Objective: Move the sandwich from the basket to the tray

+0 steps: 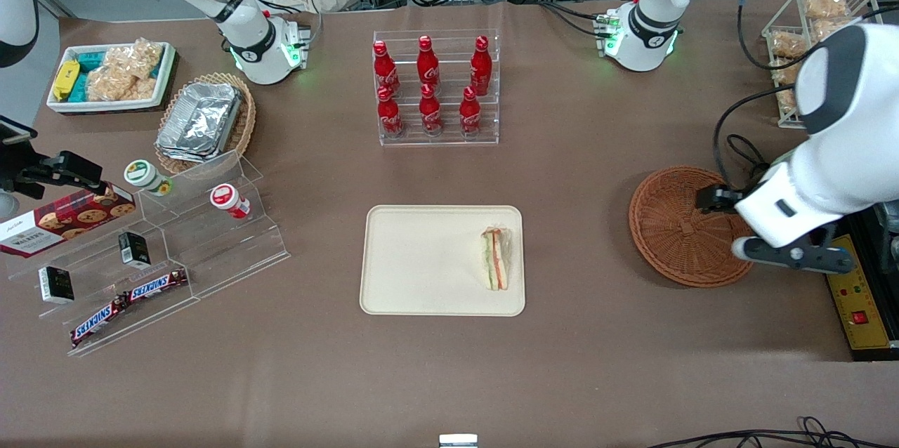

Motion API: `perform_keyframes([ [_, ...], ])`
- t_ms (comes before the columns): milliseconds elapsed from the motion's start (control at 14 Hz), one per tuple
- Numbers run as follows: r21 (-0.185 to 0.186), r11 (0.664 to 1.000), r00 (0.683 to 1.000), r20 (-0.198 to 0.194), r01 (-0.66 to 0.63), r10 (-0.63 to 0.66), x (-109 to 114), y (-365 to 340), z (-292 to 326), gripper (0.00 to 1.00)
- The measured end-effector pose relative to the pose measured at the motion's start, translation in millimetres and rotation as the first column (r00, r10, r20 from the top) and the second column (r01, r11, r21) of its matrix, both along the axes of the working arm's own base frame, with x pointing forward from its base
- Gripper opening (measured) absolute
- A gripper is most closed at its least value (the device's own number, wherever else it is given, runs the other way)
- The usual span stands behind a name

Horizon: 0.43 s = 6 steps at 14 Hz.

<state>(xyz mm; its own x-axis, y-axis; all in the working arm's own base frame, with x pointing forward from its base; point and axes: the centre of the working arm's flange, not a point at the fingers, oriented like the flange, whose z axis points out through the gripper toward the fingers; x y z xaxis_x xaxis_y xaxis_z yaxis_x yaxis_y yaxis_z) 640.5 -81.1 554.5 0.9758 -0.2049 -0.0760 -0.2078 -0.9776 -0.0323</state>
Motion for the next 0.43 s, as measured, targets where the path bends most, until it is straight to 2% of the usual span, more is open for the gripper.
perform_keyframes([
  [143,0.014,0.999,0.999,0.017,0.044,-0.044,-3.9,14.9,14.2,0.99],
  [286,0.056,0.997,0.999,0.026,0.044,-0.046,-6.6,30.9,23.1,1.0],
  [429,0.064,0.997,0.999,0.027,0.036,-0.038,-6.9,38.2,24.4,1.0],
])
